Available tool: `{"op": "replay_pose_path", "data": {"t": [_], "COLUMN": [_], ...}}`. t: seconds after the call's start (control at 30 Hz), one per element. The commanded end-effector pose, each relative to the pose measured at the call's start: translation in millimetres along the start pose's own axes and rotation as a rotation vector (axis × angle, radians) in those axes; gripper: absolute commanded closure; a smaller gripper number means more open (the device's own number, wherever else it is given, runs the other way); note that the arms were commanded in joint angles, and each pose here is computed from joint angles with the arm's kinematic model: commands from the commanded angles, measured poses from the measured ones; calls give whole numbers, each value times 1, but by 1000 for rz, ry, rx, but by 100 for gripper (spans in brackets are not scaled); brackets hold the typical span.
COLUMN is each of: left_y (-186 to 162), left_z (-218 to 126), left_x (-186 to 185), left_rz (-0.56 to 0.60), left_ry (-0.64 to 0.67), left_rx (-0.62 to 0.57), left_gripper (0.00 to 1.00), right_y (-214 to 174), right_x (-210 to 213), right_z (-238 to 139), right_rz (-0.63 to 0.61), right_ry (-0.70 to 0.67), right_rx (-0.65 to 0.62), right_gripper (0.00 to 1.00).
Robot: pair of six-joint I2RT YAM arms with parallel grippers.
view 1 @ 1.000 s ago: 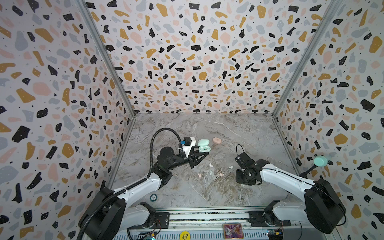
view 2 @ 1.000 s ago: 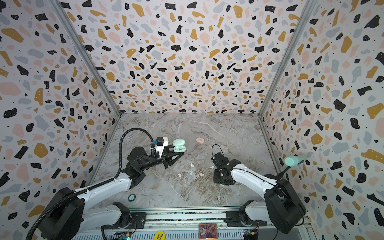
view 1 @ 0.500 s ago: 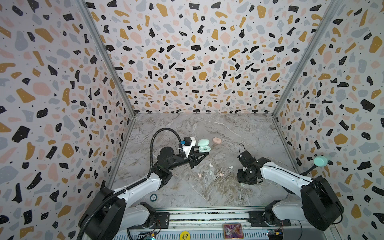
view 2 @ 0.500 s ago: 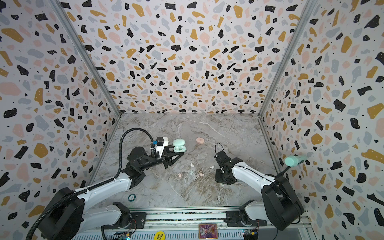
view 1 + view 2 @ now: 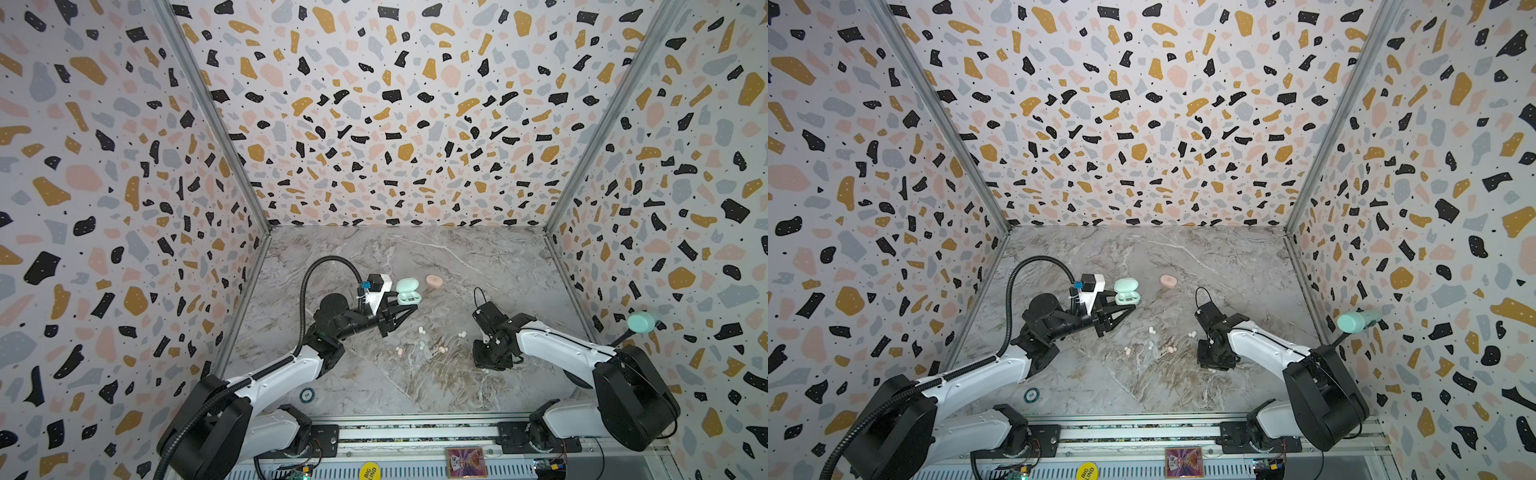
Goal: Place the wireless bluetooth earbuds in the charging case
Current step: 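Close the right gripper on the mint earbud and lift it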
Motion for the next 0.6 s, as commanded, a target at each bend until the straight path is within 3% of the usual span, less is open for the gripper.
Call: {"op": "replay_pose_path", "data": {"t": [0.0,0.57], "left_y": [13,12], "left_z": [-1,0], "left_x": [-3,-3], "left_rz": [41,38], "left_ry": [-19,-24], "left_rx": [-43,-39], "left_gripper": [78,78], "right_y": [1,-2], "right_x": [0,-1], "right_z": [-4,-2], "right_rz": [-14,-28], "right_ry": [-17,-41], "right_rx": [15,51], "right_gripper": [66,72]}}
Point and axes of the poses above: each gripper's point midway between its finger pads, its own z axis out along the fingers, its own x axis along the line the jaws close on, y = z × x, the point moved 4 cm from there along -z, back along the fingers, and after that the axes turned 5 degrees about z, right-handed, at the moved point
